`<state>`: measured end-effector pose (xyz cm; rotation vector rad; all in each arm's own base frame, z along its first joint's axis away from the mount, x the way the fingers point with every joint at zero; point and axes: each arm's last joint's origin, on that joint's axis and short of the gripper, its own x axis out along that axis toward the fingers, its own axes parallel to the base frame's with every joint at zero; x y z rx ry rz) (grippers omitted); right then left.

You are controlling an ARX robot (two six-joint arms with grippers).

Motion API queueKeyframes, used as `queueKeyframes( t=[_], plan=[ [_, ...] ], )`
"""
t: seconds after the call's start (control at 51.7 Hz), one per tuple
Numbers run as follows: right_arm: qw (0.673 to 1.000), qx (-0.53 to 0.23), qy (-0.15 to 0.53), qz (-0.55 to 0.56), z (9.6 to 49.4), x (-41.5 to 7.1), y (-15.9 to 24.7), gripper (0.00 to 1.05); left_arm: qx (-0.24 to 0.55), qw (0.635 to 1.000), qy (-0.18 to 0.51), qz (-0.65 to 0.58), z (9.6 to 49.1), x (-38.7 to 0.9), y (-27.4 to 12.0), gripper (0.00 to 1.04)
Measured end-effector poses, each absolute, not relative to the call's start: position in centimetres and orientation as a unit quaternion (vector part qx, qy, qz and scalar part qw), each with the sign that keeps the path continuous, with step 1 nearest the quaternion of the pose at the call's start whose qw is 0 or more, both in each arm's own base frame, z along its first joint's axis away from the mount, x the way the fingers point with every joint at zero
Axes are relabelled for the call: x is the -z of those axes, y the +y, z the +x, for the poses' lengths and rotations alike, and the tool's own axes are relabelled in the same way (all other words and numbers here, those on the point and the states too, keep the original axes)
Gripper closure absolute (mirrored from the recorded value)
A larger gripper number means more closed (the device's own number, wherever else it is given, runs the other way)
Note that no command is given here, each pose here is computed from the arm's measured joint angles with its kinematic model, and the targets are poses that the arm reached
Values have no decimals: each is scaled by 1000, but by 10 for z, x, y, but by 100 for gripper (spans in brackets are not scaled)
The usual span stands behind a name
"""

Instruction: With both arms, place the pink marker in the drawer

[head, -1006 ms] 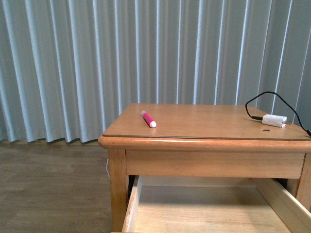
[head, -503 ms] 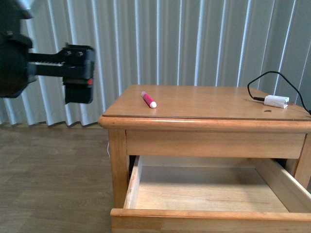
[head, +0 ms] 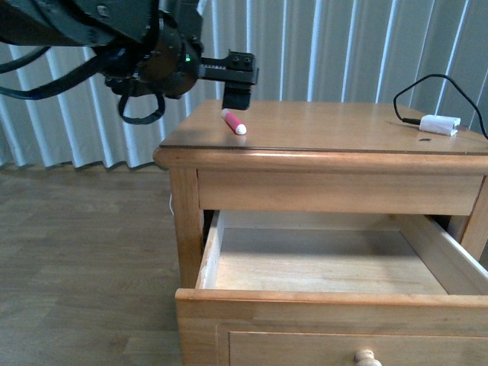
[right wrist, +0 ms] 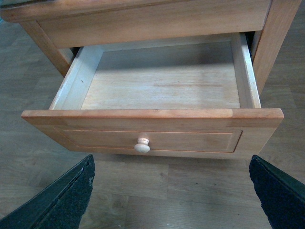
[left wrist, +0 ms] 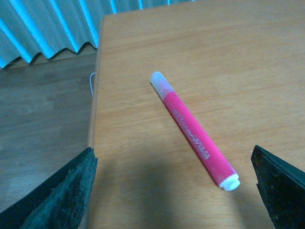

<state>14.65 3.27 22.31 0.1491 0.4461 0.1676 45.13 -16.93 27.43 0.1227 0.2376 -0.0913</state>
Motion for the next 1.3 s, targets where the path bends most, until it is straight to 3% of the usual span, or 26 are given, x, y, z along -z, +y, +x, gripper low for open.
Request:
queueKeyframes(
  t=[0.348, 0.832, 1.103, 1.297],
  plan=[
    [969, -83, 221, 74, 146, -223, 33, 9, 23, 984, 160, 77, 475, -249, -193, 6],
    [969, -83, 221, 74, 146, -223, 33, 9, 25, 981, 166, 93, 476, -251, -198, 7],
    [969, -83, 221, 74, 146, -223, 33, 9, 24, 979, 174, 102, 476, -249, -197, 60],
    [969, -83, 221, 74, 146, -223, 33, 9, 25, 979, 174, 105, 477, -247, -195, 87]
  ],
)
